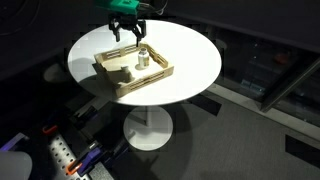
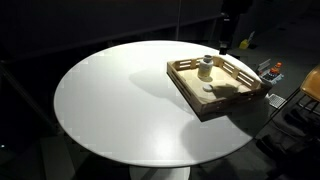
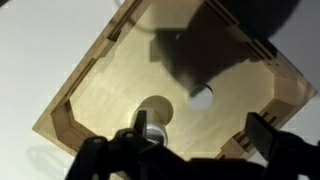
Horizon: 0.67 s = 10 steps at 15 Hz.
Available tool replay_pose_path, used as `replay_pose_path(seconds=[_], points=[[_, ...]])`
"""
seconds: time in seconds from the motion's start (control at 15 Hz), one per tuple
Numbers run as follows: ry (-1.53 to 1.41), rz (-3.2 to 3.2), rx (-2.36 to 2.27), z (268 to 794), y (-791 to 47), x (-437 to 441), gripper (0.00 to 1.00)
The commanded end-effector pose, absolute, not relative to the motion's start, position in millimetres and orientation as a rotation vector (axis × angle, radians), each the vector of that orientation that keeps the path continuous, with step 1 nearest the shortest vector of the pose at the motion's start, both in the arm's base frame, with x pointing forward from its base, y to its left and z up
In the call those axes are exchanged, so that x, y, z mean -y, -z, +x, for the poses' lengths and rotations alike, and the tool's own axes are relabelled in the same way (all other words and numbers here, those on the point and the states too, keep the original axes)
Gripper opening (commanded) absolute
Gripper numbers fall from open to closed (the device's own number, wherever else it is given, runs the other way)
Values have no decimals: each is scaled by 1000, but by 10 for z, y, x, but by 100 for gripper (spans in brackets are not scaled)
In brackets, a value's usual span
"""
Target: Remove the lid from the white bottle
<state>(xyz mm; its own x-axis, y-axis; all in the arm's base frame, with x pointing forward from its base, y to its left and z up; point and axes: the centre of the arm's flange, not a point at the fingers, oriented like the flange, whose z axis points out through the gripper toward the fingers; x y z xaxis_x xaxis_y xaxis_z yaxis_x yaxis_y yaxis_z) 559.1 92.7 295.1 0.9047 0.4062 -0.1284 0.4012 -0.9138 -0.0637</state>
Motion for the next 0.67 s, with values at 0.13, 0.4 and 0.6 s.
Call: replay_pose_path(seconds=[0.13, 0.4, 0.6], points=[[-262, -3060, 343, 5710, -3308, -770, 100], [-160, -3111, 186, 5710, -3518, -685, 100], [-91, -3133, 88, 5703, -3686, -621, 100]])
